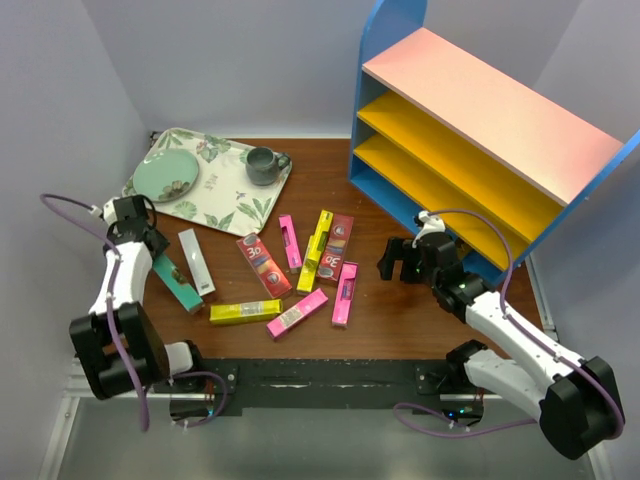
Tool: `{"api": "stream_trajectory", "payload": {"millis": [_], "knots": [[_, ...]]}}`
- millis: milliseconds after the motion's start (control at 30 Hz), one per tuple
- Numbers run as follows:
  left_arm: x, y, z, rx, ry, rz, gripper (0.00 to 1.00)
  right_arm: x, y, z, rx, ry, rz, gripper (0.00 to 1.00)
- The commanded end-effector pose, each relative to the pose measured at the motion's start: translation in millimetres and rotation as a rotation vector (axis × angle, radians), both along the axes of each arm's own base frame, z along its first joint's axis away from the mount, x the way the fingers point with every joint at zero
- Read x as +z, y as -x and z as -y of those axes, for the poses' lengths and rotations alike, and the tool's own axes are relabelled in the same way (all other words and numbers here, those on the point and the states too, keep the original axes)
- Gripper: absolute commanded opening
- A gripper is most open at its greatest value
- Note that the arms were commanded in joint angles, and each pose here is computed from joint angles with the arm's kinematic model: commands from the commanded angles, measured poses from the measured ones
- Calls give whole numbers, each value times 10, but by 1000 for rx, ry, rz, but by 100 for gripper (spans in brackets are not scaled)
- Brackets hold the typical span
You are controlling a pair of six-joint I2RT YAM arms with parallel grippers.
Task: Place and organize the toothpastes onto the shelf
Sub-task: Pick up the toothpaste from the center of the board.
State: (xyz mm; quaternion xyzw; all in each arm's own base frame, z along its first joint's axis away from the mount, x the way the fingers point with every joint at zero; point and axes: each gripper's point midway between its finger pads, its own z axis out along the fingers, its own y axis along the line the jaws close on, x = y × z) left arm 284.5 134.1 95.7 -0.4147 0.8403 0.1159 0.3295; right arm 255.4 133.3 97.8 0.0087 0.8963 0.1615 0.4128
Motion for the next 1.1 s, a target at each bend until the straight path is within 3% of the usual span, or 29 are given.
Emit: {"api": "stream_trajectory", "payload": {"millis": [0, 267, 600, 767, 1067], "knots": [[625, -58, -20, 23, -39, 179, 19, 143, -11, -96, 55, -39, 56, 98], [1571, -244, 455, -194, 43, 543, 18, 317, 26, -244, 114, -111, 82, 98], [2097, -315, 1473, -585, 407, 909, 16, 606, 221, -624, 243, -193, 156, 98], [2035, -308, 1889, -634, 522, 969, 15, 761, 401, -1030, 335, -291, 160, 97], [1974, -336, 2503, -670, 737, 1026, 15, 1202, 676, -1643, 421, -356, 313, 97]]}}
